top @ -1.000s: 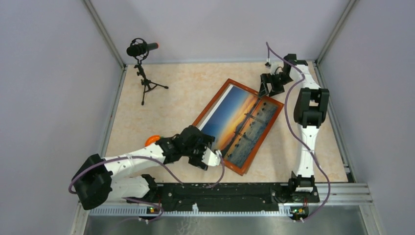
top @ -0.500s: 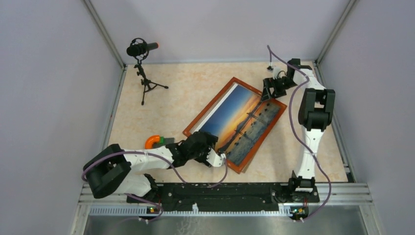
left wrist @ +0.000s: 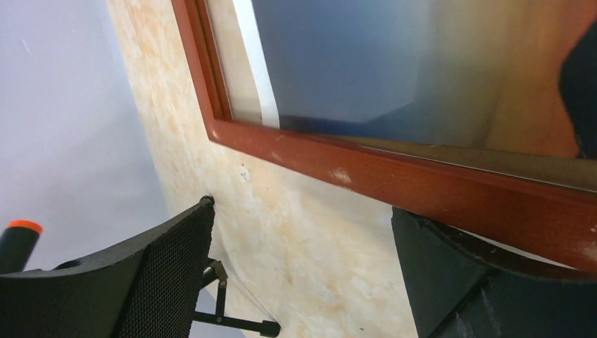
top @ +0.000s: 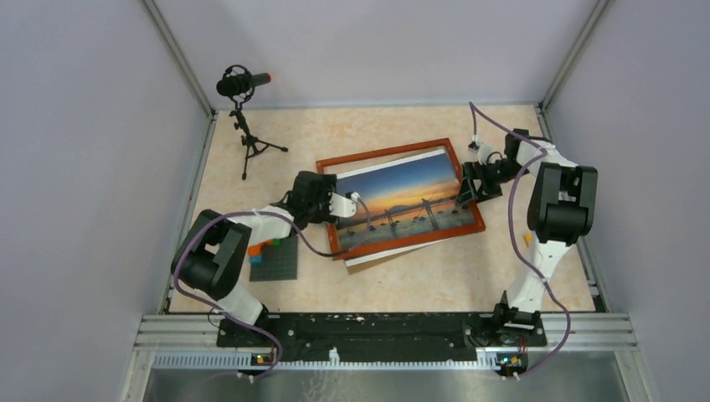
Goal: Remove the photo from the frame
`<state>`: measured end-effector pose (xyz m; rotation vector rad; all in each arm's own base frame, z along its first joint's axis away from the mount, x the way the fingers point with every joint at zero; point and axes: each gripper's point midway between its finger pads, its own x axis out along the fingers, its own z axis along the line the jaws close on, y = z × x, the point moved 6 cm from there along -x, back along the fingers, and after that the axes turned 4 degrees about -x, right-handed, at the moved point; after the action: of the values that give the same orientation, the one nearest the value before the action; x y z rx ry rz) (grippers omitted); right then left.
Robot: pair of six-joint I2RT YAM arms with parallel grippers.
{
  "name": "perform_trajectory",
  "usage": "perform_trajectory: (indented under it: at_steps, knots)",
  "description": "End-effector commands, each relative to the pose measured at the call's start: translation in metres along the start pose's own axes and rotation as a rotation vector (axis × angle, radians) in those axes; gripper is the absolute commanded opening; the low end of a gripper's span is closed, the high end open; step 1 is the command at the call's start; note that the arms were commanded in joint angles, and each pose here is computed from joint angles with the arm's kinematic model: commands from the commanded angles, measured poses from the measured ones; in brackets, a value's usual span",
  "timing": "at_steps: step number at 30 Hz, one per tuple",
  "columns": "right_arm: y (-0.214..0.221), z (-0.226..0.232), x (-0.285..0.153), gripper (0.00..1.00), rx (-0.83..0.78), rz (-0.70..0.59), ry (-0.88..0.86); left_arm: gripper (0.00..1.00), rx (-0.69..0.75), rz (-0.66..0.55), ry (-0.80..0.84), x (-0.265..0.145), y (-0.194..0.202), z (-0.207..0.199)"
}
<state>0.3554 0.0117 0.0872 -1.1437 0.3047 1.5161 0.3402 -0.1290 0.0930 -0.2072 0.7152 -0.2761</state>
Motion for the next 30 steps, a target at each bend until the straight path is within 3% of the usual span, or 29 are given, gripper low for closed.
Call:
perform_trajectory:
  at_steps: [1, 7, 11, 18, 24, 30]
  knots:
    - [0.057, 0.032, 0.026, 0.91, 0.169, 0.199, -0.149, 0.99, -0.064, -0.150, 0.111, 0.004, -0.014, 0.025]
    - [0.073, 0.041, 0.026, 0.91, 0.183, 0.214, -0.150, 0.99, -0.040, -0.154, 0.243, -0.035, -0.005, 0.025]
    - [0.076, 0.041, 0.027, 0.91, 0.184, 0.211, -0.142, 0.99, -0.118, -0.109, 0.342, -0.063, 0.002, 0.010]
    - [0.087, 0.044, 0.032, 0.91, 0.223, 0.225, -0.137, 0.98, -0.533, -0.005, 0.461, -0.080, 0.003, -0.003]
    - [0.094, 0.047, 0.032, 0.89, 0.223, 0.234, -0.124, 0.87, -1.000, 0.035, 0.484, -0.061, -0.015, 0.028]
    - [0.070, 0.038, 0.021, 0.88, 0.192, 0.182, -0.036, 0.84, -1.234, 0.196, 0.359, -0.023, -0.005, 0.035]
